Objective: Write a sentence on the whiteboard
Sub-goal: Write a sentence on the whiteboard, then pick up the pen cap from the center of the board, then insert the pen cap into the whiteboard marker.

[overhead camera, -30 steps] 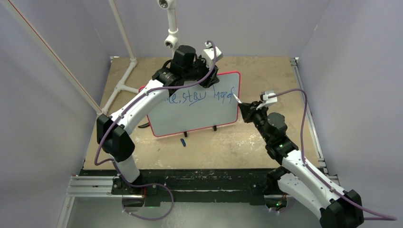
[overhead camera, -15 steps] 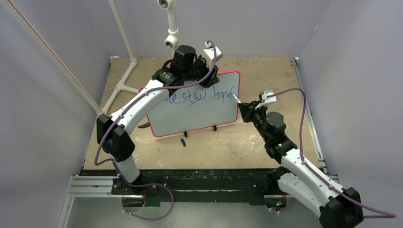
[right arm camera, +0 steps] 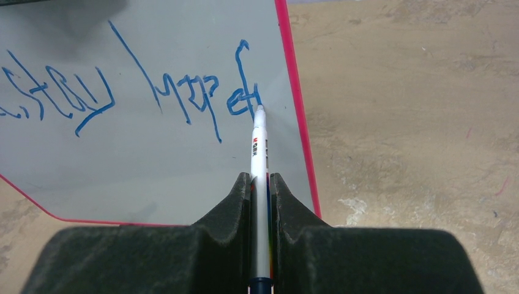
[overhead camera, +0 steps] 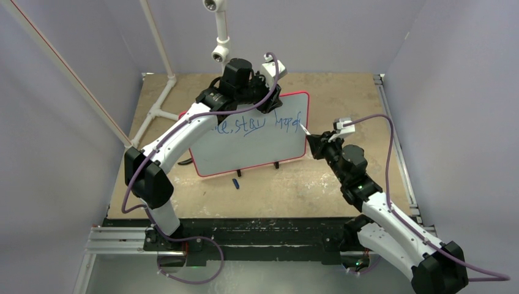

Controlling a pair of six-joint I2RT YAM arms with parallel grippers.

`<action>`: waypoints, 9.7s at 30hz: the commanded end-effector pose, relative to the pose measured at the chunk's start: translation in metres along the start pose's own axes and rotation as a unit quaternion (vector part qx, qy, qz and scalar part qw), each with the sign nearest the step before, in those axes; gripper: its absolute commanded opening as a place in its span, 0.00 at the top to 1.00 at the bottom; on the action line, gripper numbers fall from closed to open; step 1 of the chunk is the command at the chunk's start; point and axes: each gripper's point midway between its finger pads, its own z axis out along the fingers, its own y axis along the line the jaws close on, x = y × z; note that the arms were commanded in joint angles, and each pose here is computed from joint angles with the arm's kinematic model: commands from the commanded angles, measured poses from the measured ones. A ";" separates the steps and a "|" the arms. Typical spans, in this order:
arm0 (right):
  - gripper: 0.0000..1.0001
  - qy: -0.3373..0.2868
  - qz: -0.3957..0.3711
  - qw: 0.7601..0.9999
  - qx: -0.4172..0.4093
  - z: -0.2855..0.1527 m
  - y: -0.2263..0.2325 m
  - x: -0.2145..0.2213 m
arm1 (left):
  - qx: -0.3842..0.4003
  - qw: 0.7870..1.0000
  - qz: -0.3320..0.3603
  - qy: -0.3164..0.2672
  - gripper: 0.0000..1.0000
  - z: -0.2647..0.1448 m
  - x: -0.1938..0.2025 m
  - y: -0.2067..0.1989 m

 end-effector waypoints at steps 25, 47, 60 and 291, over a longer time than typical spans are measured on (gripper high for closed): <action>1.00 -0.065 -0.010 0.998 0.023 0.004 -0.001 -0.048 | 0.009 1.000 0.000 -0.018 0.59 -0.015 -0.014 -0.007; 1.00 -0.102 -0.014 0.995 -0.011 -0.006 0.014 -0.074 | 0.009 1.000 -0.002 -0.017 0.59 -0.014 -0.012 -0.007; 1.00 -0.132 -0.015 0.991 -0.008 -0.004 0.014 -0.090 | 0.010 1.000 -0.002 -0.015 0.59 -0.013 -0.011 -0.007; 1.00 -0.285 0.259 0.876 -0.291 -0.073 0.154 -0.128 | -0.144 0.778 -0.459 -0.405 1.00 -0.177 -0.041 -0.011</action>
